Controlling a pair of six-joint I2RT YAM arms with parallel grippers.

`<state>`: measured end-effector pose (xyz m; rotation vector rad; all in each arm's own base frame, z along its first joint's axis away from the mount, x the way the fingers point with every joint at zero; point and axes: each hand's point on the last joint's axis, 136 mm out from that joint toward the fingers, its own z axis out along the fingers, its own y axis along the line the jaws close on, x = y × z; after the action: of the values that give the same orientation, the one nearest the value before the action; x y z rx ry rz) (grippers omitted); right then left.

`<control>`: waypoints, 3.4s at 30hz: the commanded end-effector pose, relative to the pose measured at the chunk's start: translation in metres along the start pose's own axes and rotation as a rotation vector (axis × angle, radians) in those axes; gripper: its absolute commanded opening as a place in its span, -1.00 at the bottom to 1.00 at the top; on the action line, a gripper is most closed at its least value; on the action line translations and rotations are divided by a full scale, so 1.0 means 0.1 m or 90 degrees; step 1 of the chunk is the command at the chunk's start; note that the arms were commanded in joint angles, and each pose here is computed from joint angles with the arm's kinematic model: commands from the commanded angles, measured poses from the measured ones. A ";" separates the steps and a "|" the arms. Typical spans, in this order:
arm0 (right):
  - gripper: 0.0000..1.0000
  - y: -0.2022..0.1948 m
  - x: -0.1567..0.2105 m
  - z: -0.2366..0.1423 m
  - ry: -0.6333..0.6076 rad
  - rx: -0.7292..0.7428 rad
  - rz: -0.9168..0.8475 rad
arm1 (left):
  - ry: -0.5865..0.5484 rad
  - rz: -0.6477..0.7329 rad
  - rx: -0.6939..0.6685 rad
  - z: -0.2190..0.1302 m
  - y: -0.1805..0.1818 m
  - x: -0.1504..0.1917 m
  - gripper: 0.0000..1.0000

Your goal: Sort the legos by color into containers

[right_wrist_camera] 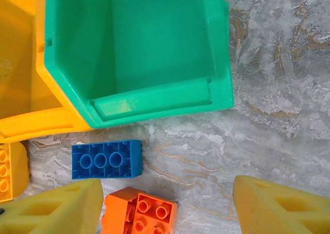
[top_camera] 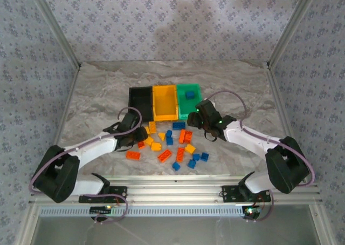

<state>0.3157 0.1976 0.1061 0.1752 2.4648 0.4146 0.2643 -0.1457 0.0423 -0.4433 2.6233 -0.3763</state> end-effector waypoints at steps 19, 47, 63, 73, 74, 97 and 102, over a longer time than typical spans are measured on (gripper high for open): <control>0.39 -0.07 -0.08 -0.13 -0.029 -0.009 0.029 | 0.037 0.010 -0.124 -0.14 0.60 0.25 -0.02; 0.40 -0.09 -0.05 -0.15 -0.027 -0.016 0.034 | 0.058 0.043 -0.111 0.05 0.36 0.28 -0.02; 0.40 -0.17 -0.08 -0.24 -0.038 -0.013 0.056 | -0.029 0.123 -0.008 -0.61 -0.26 -0.14 -0.53; 0.40 -0.31 -0.01 -0.23 -0.029 0.010 0.073 | -0.129 0.198 0.049 -0.51 -1.50 -0.95 -0.50; 0.40 -0.31 -0.01 -0.24 -0.028 0.010 0.073 | -0.131 0.207 0.041 -0.45 -1.58 -1.01 -0.50; 0.51 -0.38 0.15 -0.31 0.000 0.013 0.082 | -0.135 0.237 0.068 -0.28 -2.25 -1.36 0.42; 0.52 -0.38 0.26 -0.31 0.030 0.010 0.072 | -0.159 0.226 0.178 -0.91 -2.29 -1.12 0.63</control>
<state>0.2893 0.1632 0.1106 0.3192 2.4581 0.4609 0.3959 -0.2880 0.1874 0.0597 2.4102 -0.3392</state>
